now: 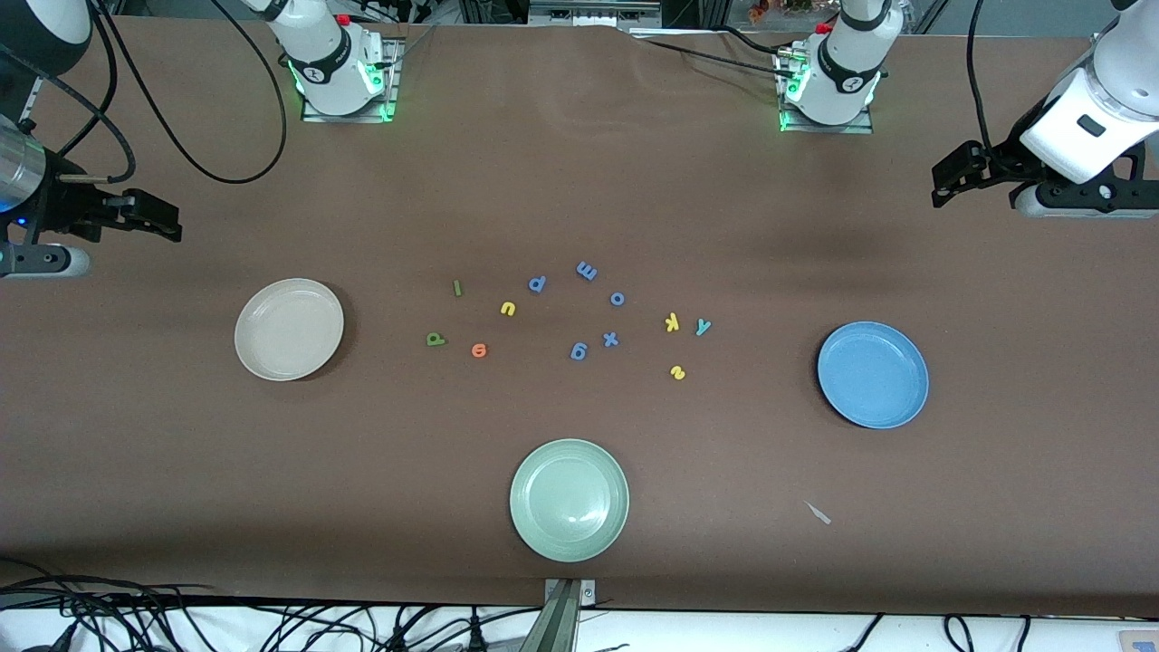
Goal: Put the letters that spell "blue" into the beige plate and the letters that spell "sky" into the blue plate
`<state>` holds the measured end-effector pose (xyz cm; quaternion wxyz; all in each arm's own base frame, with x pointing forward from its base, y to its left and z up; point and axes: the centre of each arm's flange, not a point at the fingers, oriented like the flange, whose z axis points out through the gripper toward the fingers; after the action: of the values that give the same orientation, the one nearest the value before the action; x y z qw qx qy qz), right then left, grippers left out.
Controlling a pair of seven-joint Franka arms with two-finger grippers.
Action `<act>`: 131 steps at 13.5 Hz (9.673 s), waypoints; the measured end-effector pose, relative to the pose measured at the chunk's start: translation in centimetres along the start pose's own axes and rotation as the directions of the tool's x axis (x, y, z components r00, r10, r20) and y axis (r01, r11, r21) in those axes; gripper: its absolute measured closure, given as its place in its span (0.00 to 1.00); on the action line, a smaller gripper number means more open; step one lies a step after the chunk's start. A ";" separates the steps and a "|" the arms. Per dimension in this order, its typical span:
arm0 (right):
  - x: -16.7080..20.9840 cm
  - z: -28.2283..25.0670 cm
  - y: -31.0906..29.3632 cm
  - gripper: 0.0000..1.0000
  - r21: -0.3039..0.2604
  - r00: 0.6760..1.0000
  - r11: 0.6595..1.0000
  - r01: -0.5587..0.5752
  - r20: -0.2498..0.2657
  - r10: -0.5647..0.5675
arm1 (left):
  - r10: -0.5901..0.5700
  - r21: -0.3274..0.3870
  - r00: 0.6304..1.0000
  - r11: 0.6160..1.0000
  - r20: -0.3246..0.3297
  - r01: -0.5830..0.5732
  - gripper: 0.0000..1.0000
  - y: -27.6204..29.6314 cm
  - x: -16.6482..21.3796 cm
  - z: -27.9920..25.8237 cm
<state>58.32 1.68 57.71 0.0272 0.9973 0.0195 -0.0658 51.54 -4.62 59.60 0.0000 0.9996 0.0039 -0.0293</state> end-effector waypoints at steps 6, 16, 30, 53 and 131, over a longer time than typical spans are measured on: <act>0.2 0.4 -0.2 0.00 0.000 1.000 1.000 0.003 0.010 -0.003 | 0.015 0.003 1.000 1.000 0.000 -0.015 0.00 0.8 -0.1 0.0; 1.7 3.9 -6.1 0.00 -0.011 0.992 0.995 0.100 0.075 -0.099 | 0.014 0.002 1.000 1.000 0.000 -0.014 0.00 0.8 -0.1 0.0; 2.4 18.9 -20.1 0.00 0.038 0.993 0.994 0.103 0.059 -0.105 | 0.014 0.002 1.000 1.000 -0.001 -0.014 0.00 0.8 -0.1 0.0; -4.0 37.0 -28.5 0.03 0.123 0.989 0.984 0.129 -0.081 -0.120 | 0.011 0.002 1.000 1.000 0.000 -0.011 0.00 0.6 0.0 0.0; 6.0 38.5 -25.6 0.38 0.079 0.995 0.992 -0.096 0.002 0.097 | 0.369 -0.004 0.929 0.929 -0.019 -0.369 0.74 -1.4 8.5 35.9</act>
<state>58.16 25.21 17.51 -0.0092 0.9974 -0.0313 -0.0640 57.95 -3.21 23.28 0.0093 0.9827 -0.1840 -0.0200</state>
